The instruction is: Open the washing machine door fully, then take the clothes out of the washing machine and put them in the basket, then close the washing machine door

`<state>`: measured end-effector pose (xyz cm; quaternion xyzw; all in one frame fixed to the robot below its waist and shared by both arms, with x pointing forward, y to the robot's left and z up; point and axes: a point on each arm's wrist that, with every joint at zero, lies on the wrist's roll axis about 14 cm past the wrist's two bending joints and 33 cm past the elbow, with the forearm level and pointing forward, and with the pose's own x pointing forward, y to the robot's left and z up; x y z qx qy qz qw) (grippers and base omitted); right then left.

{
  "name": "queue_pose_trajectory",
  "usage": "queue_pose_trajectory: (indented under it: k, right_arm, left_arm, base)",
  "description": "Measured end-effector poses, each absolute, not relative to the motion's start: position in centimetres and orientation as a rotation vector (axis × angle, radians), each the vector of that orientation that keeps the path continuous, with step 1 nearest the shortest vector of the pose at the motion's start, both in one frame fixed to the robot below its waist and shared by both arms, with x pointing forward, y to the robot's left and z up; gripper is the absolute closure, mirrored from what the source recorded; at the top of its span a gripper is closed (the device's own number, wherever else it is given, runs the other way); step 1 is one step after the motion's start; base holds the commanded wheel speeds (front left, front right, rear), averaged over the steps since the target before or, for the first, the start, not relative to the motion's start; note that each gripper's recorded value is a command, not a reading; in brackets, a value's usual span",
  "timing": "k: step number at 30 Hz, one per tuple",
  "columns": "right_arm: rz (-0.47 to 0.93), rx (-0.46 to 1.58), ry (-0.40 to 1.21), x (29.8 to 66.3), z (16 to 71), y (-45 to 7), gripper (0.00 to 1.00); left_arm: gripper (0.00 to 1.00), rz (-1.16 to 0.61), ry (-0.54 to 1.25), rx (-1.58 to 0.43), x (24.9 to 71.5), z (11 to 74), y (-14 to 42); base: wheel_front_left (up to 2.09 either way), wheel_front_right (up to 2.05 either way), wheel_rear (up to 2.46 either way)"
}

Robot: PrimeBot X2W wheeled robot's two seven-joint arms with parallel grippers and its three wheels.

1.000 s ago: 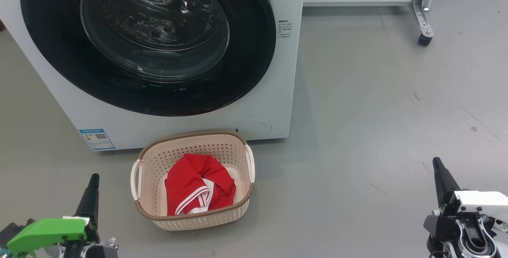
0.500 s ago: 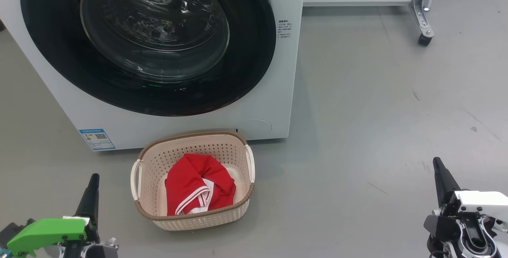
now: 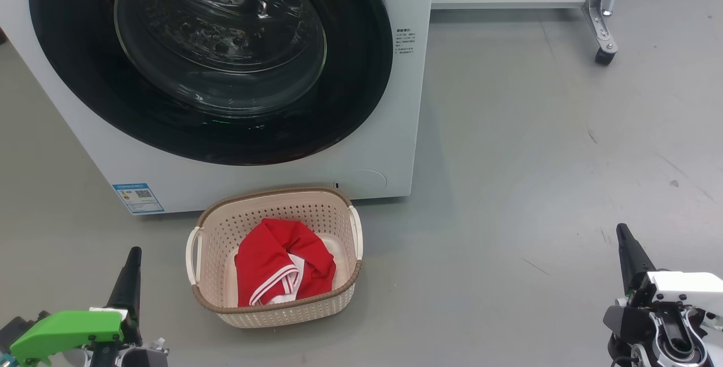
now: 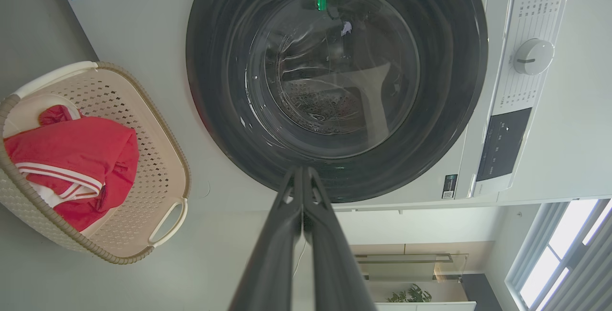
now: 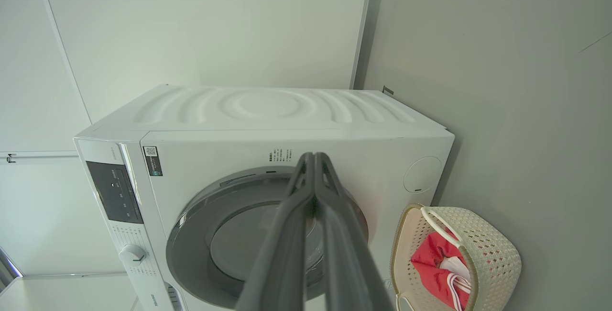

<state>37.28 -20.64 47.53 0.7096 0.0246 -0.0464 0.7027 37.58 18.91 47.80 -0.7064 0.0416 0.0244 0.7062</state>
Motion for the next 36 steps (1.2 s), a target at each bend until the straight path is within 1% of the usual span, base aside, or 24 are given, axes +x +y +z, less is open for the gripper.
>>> queue_pose_trajectory:
  k: [36]
  right_arm:
    - [-0.105, 1.580, 0.052, 37.28, 47.55, -20.70, 1.00]
  left_arm:
    - [1.00, 0.054, 0.092, -1.570, 37.58, 47.81, 18.90]
  base:
    - [0.00, 0.00, 0.00]
